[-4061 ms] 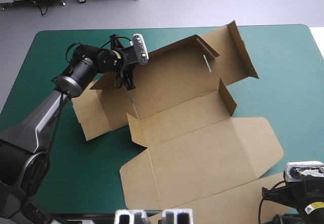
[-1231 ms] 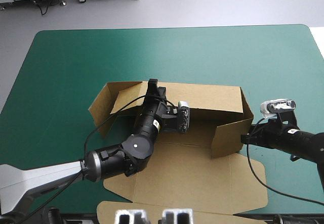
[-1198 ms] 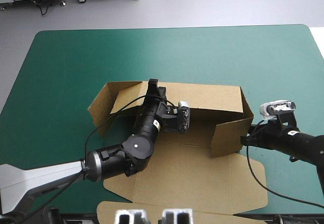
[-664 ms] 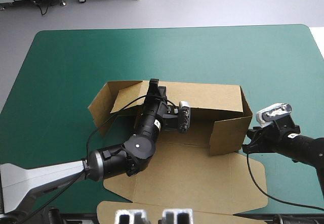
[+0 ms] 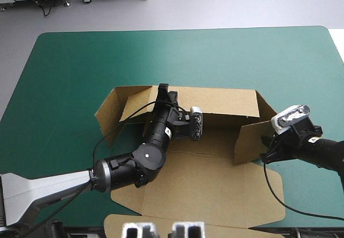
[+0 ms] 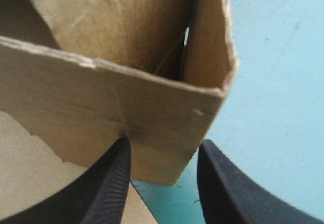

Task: Fold the box

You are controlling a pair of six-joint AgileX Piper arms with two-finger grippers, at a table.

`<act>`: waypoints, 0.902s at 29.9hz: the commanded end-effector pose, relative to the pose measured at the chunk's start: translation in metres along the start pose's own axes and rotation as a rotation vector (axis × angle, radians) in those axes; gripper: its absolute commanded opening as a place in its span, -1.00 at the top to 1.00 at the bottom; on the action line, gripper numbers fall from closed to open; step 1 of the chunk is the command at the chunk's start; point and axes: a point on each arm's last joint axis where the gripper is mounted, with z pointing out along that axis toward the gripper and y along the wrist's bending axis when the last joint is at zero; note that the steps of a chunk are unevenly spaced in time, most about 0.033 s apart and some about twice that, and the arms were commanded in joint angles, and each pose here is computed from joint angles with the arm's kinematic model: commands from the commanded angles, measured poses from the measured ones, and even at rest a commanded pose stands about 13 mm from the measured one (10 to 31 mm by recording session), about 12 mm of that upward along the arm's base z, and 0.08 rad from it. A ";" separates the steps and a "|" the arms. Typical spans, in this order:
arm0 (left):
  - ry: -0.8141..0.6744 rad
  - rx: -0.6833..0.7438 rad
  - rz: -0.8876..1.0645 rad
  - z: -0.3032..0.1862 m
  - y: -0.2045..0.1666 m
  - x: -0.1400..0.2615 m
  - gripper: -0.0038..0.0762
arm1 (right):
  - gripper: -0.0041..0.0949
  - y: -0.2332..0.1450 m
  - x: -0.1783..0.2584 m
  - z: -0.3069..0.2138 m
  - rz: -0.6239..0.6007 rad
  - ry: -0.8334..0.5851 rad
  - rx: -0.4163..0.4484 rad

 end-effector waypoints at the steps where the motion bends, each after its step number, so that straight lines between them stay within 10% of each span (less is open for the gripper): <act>1: -0.049 -0.040 -0.028 -0.007 0.013 -0.004 0.93 | 0.11 -0.004 -0.014 -0.004 -0.017 -0.084 0.030; 21: -0.079 -0.096 -0.036 -0.007 0.018 -0.007 0.93 | 0.13 -0.011 -0.027 0.034 -0.019 -0.171 -0.151; 27: -0.087 -0.093 -0.043 -0.007 0.018 -0.007 0.93 | 0.92 -0.017 -0.030 0.046 0.093 -0.196 -0.172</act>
